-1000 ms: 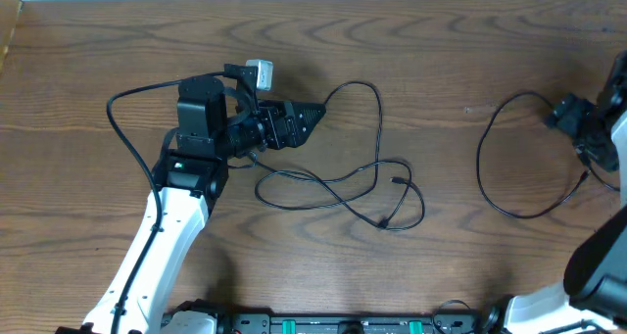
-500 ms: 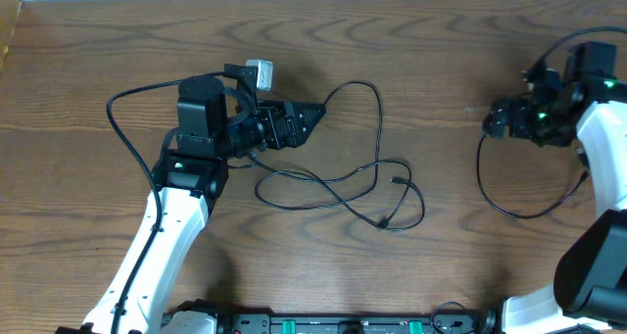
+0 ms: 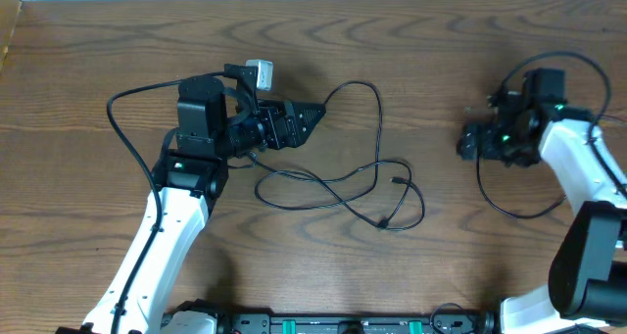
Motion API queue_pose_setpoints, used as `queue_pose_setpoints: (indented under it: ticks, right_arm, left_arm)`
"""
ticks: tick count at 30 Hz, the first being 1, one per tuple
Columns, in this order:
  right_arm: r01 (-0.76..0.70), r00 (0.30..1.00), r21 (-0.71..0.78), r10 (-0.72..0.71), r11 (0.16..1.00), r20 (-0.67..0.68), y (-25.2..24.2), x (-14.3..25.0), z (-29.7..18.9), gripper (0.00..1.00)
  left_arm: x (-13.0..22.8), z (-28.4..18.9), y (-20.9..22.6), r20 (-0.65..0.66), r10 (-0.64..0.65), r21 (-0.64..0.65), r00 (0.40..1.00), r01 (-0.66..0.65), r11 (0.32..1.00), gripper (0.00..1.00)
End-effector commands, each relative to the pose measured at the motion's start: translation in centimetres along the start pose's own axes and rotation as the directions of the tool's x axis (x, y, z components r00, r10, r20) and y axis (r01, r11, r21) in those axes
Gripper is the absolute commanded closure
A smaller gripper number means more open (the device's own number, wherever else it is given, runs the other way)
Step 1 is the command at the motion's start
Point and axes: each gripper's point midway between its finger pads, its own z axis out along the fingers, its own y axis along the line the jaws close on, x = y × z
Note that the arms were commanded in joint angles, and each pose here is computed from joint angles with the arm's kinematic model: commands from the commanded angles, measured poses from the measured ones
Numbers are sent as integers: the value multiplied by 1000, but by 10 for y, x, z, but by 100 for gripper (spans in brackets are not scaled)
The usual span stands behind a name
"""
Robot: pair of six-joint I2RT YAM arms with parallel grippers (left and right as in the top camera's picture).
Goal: Untangle cables
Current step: 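Open the right gripper and lift it off the black cable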
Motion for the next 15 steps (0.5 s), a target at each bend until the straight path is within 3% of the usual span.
queue_pose_setpoints:
  ticks: [1,10,12,15]
  right_arm:
    - [-14,1000,49,15,999,-19,-4,14,12,1]
    - [30,999,128,-26,991,-33,-15,41,37,4]
    - [32,999,128,-28,991,-30,-16,44,41,16]
    - [32,999,128,-30,991,-19,-16,45,43,61]
  left_arm:
    - [-4,0,-3,8,22,1,1000,-22,1000,4]
    - [-4,0,-3,8,22,1,1000,-22,1000,4]
    - [-4,0,-3,8,22,1,1000,-22,1000,4]
    - [-4,0,-3,8,22,1,1000,-22,1000,4]
